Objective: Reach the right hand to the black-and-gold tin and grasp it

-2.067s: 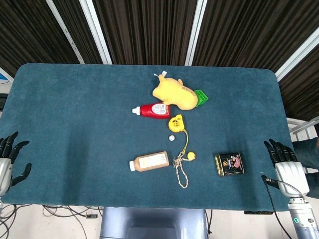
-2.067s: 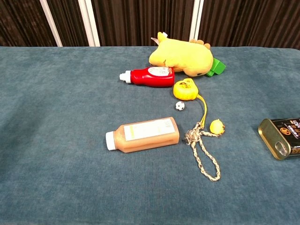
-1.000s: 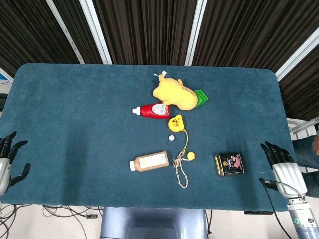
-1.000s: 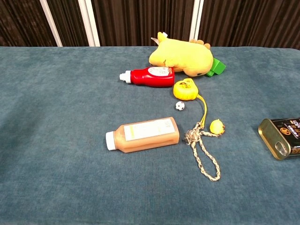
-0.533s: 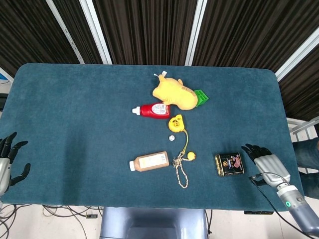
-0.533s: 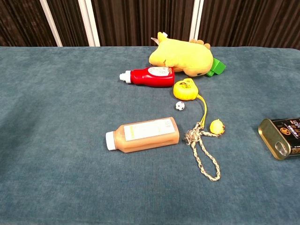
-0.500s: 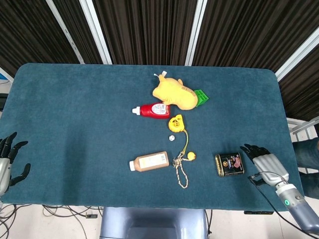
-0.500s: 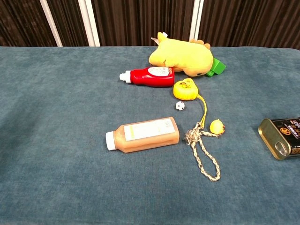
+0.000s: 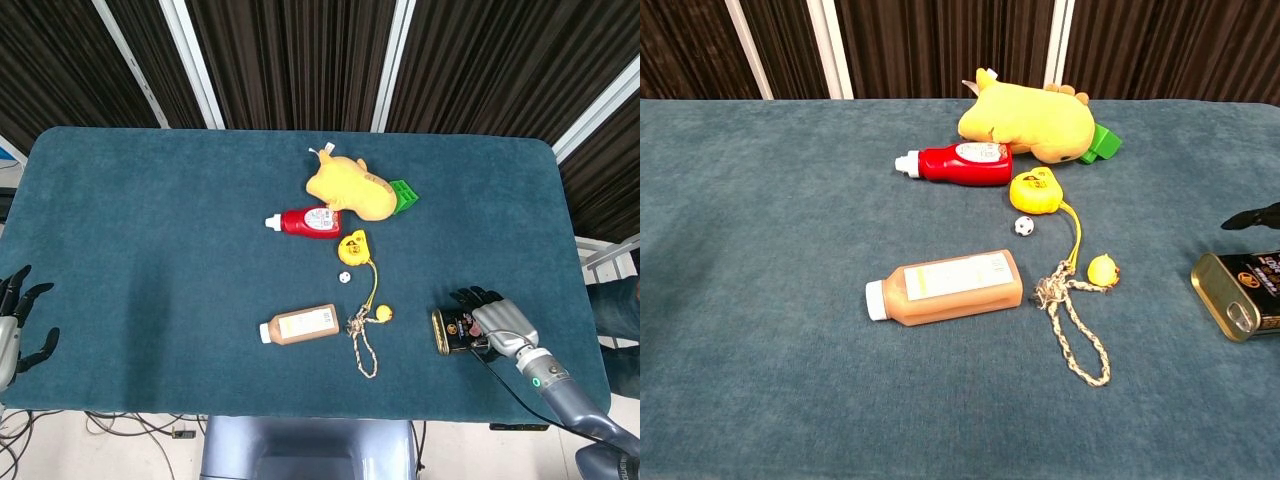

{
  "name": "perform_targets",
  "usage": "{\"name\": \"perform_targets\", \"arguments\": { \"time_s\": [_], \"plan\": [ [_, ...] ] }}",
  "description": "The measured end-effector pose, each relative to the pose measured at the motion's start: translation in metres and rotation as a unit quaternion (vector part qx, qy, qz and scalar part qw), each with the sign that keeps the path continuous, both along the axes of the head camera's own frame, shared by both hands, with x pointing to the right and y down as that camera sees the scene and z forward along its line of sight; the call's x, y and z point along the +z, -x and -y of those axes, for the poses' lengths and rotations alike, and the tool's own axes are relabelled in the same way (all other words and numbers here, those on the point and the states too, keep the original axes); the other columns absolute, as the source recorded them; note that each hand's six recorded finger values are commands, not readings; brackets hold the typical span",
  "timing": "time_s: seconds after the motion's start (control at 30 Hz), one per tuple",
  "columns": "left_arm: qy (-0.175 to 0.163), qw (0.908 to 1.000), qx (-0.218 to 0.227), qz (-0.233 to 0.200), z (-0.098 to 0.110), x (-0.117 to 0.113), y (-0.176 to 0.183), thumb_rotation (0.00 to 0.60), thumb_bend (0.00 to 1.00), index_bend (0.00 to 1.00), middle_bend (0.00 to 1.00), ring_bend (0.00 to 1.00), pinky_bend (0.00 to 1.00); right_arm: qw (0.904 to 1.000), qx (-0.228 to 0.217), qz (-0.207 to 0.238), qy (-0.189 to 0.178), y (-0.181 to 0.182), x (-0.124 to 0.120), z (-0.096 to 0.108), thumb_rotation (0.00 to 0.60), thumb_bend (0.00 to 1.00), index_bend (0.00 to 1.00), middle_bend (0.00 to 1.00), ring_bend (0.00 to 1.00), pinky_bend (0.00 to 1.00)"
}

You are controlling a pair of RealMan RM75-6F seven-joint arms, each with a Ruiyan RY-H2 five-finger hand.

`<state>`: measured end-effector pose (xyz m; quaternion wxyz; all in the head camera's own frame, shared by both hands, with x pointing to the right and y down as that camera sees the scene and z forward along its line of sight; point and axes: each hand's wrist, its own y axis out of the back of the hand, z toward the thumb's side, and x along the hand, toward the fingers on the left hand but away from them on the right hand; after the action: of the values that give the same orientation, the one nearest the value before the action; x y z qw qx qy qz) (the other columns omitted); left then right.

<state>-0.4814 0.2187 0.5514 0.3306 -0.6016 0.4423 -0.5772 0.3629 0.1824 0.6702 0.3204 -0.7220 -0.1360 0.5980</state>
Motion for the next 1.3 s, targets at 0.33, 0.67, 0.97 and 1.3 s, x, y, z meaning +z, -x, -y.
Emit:
{"name": "perform_targets", "arguments": {
  "time_s": [0.33,0.67,0.97,1.3],
  "plan": [
    [-0.001,1.0,-0.003,0.0,0.001,0.0,0.0,0.6,0.37,0.2,0.0,0.0,0.0,1.0,0.001,0.004,0.006,0.003,0.011,-0.002,0.6,0.21,0.17,0.24,0.17,0.16],
    [0.0,1.0,-0.005,0.0,0.001,0.0,0.0,0.6,0.37,0.2,0.0,0.0,0.0,0.9993,0.019,0.024,-0.021,0.004,0.015,0.002,0.6,0.54,0.43,0.46,0.41,0.16],
    [-0.002,1.0,-0.006,-0.001,0.001,-0.001,0.0,0.6,0.37,0.2,0.0,0.0,0.0,0.9972,0.045,0.059,-0.011,0.008,0.009,0.006,0.6,0.57,0.48,0.48,0.43,0.16],
    [0.001,1.0,-0.005,-0.002,0.001,0.0,0.0,0.6,0.37,0.2,0.0,0.0,0.0,0.9917,0.049,0.115,-0.032,0.028,-0.019,0.045,0.6,0.55,0.48,0.48,0.43,0.16]
  ]
}}
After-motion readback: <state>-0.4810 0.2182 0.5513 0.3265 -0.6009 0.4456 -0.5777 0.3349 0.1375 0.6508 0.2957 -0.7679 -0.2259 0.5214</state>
